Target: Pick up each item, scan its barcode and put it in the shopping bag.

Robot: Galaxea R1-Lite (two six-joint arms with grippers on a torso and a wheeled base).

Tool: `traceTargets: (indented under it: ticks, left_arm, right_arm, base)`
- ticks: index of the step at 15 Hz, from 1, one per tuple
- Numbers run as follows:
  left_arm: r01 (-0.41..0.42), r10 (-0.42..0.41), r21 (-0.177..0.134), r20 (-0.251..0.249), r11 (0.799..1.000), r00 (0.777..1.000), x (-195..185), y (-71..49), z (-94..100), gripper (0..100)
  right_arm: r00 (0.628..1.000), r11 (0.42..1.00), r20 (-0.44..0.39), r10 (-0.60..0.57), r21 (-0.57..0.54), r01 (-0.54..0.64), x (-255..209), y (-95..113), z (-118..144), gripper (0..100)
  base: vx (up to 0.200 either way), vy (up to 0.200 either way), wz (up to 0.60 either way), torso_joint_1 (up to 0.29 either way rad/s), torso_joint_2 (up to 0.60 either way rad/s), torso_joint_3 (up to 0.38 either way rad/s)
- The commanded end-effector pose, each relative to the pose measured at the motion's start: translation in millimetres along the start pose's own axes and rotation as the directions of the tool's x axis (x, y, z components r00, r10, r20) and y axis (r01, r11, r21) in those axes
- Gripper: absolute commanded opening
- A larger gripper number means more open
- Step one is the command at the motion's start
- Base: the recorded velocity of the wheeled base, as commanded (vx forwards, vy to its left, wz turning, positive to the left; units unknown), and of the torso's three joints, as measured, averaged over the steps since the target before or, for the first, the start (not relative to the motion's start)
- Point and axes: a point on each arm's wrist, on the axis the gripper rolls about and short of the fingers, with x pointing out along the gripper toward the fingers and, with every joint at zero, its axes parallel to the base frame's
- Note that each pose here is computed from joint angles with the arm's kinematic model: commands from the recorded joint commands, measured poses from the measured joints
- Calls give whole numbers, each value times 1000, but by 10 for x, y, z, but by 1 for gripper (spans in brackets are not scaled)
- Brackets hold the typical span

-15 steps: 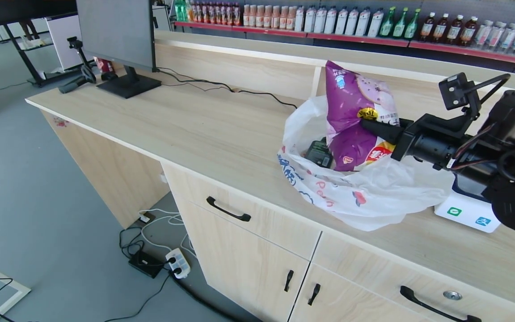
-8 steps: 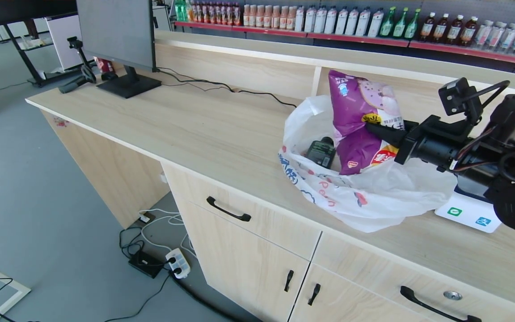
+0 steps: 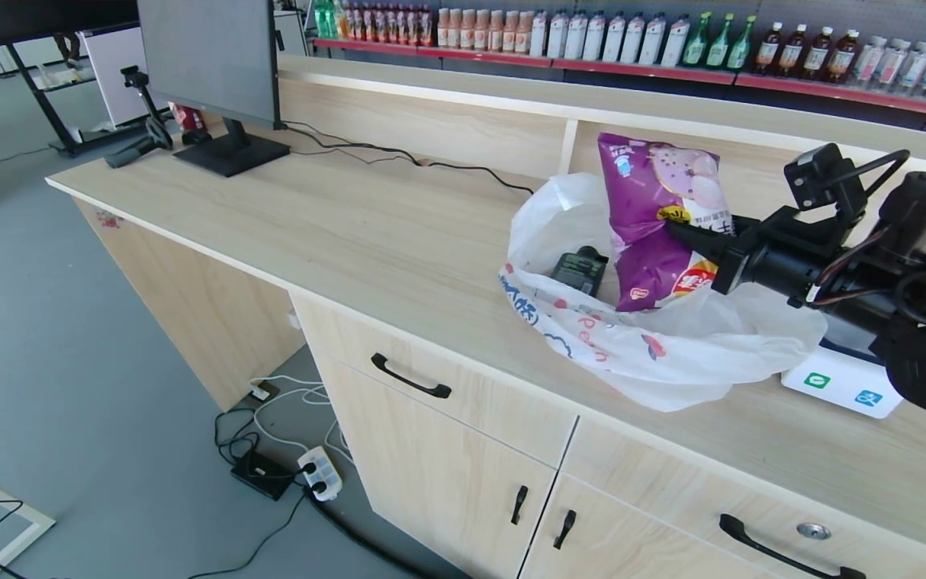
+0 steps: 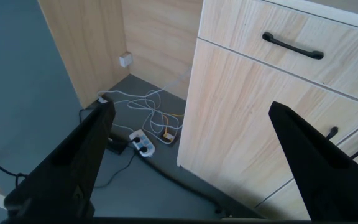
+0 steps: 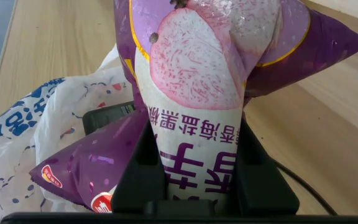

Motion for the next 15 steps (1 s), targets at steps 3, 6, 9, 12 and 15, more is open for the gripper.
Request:
traceTargets:
  ticks: [3, 6, 9, 12, 15]
  left_arm:
    - [0, 0, 0, 0, 1000, 1000, 0, 0, 0, 100]
    - [2, -2, 0, 0, 1000, 1000, 0, 0, 0, 100]
    - [-1, 1, 0, 0, 1000, 1000, 0, 0, 0, 100]
    - [0, 0, 0, 0, 1000, 1000, 0, 0, 0, 100]
    - [0, 0, 0, 0, 1000, 1000, 0, 0, 0, 100]
  right_arm:
    - [1000, 1000, -3, -16, 15, 16, 118, 54, 41, 0]
    - [998, 997, -3, -60, 39, 60, 152, 17, 57, 0]
    - [998, 998, -30, -57, -14, 57, 172, 14, -47, 0]
    - [1000, 998, -21, 20, -51, -22, 91, 76, -20, 0]
    - [992, 991, -4, 125, -47, -125, -101, 181, 93, 0]
  base:
    - [0, 0, 0, 0, 0, 0]
    - [0, 0, 0, 0, 0, 0]
    - [0, 0, 0, 0, 0, 0]
    - [0, 0, 0, 0, 0, 0]
    - [0, 0, 0, 0, 0, 0]
